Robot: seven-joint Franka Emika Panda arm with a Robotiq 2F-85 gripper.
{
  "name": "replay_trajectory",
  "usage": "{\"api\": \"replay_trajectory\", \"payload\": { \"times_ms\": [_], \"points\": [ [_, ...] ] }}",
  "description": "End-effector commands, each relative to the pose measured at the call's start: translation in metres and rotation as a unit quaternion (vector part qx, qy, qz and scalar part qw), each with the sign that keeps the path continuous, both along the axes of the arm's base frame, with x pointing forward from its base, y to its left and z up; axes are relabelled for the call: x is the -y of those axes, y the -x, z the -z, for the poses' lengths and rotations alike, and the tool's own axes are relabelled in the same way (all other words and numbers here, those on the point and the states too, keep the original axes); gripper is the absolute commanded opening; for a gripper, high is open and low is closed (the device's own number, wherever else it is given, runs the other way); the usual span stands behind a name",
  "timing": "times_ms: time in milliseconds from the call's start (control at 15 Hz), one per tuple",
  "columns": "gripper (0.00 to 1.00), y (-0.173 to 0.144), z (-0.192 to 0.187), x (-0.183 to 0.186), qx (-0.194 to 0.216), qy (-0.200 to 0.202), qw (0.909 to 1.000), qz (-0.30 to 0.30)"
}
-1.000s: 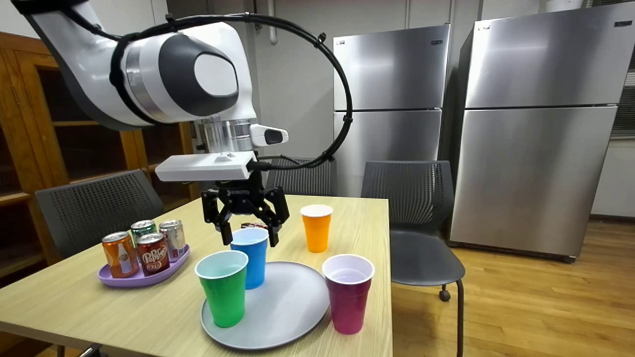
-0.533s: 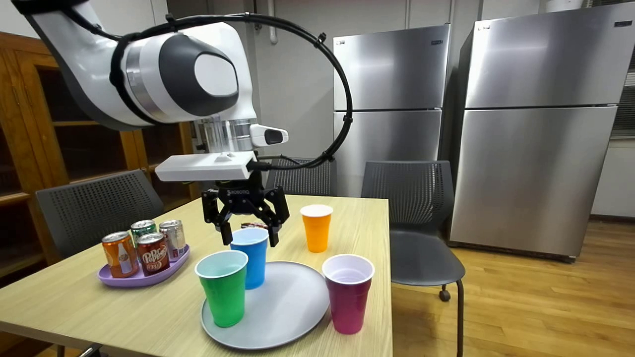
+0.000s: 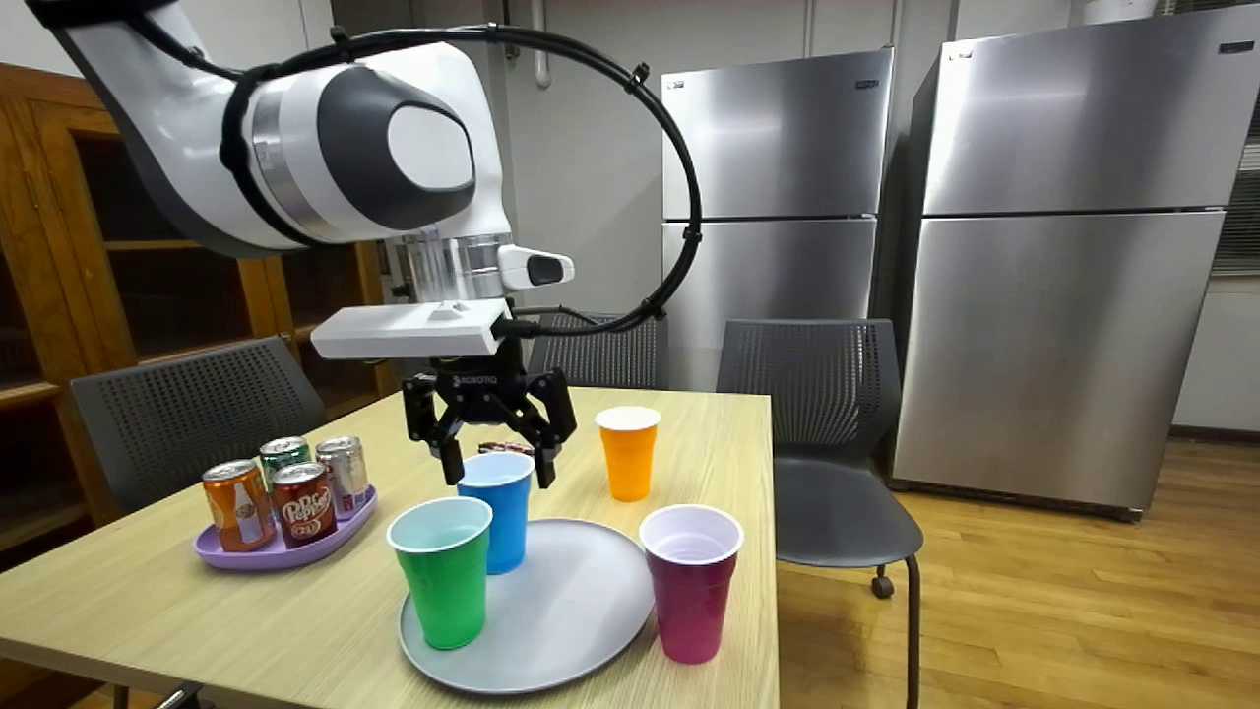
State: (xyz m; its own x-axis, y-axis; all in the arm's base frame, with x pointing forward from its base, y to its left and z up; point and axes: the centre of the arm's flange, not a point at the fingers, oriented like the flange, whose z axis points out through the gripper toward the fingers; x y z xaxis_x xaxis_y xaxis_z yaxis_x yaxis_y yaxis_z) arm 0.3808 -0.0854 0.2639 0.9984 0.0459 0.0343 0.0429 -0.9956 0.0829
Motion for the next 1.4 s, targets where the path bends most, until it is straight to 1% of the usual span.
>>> {"api": "replay_trajectory", "payload": {
  "times_ms": [0,467,800,1333],
  "points": [
    [1.0,-0.008,-0.003,0.017,0.009,0.008,0.9999,0.008],
    [1.0,-0.017,0.003,0.069,0.014,0.004,0.9992,0.037],
    [1.0,-0.021,0.015,0.105,0.013,0.007,0.9992,0.037],
    [1.0,-0.023,0.041,0.127,0.014,-0.003,0.9997,0.017]
  ]
}}
